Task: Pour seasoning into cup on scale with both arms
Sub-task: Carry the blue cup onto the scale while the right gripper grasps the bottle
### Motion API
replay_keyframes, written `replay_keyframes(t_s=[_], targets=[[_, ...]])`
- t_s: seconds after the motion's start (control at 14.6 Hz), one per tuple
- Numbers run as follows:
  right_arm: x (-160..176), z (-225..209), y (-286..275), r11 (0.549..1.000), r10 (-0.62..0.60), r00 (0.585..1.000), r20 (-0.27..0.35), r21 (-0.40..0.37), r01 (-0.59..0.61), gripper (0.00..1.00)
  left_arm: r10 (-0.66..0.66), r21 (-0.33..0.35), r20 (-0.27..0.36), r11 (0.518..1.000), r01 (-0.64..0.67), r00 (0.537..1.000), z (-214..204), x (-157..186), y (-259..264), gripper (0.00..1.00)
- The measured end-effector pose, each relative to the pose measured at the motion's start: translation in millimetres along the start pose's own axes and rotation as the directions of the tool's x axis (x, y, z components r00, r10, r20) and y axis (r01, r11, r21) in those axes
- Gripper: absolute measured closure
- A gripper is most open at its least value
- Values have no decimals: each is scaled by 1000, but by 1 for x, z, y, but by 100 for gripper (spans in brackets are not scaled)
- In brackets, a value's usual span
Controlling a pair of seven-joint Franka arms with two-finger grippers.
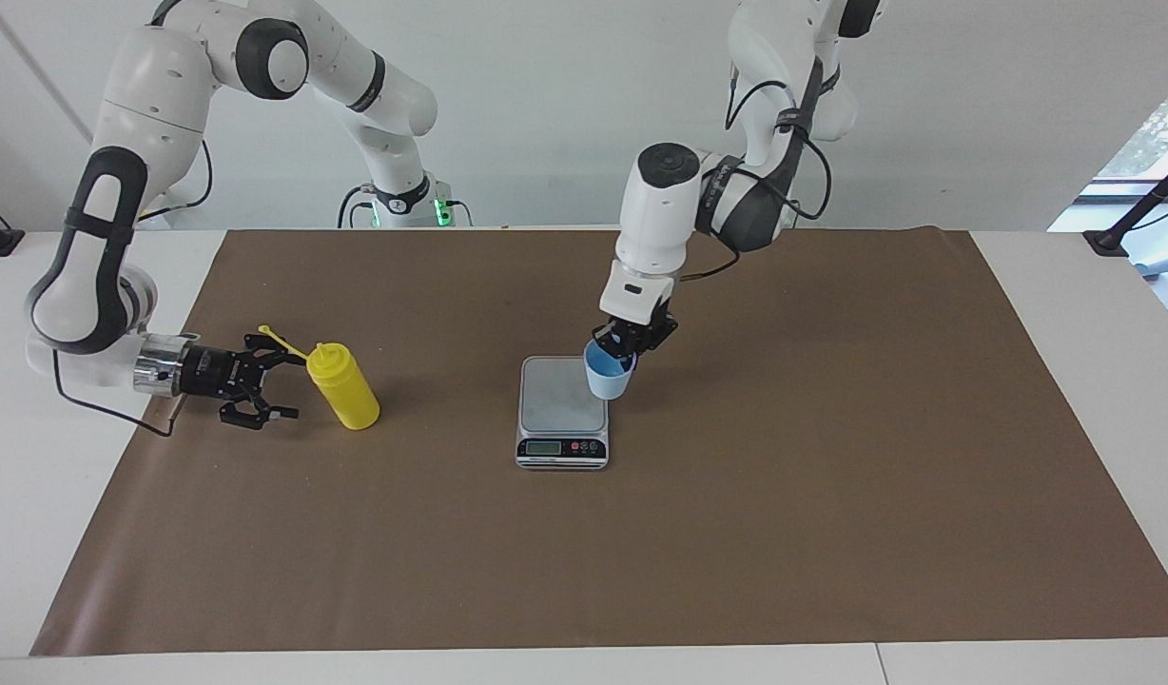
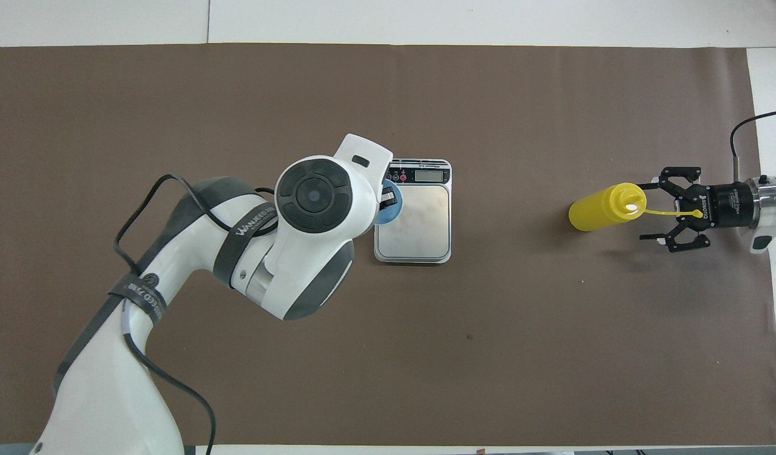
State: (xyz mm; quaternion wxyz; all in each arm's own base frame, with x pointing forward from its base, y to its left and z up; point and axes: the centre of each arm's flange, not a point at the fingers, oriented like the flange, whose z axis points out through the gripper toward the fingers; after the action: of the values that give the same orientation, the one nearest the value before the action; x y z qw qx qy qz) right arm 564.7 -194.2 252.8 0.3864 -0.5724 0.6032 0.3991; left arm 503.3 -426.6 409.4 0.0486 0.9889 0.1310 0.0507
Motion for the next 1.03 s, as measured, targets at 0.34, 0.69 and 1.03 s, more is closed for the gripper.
replay_keyframes(t_s=[0.34,0.69,1.03], targets=[[-11,23,0,999,-36,999,-12,14,36,0,20,17,6,1000,-20,1000,40,-12,30,96],[-16,45,-4,999,-47,998,-29,4,47,0,20,18,7,1000,-20,1000,41,-12,30,68],[-16,55,-5,999,-50,998,-42,-1,50,0,12,-24,-28,1000,-13,1000,1,-7,28,10]])
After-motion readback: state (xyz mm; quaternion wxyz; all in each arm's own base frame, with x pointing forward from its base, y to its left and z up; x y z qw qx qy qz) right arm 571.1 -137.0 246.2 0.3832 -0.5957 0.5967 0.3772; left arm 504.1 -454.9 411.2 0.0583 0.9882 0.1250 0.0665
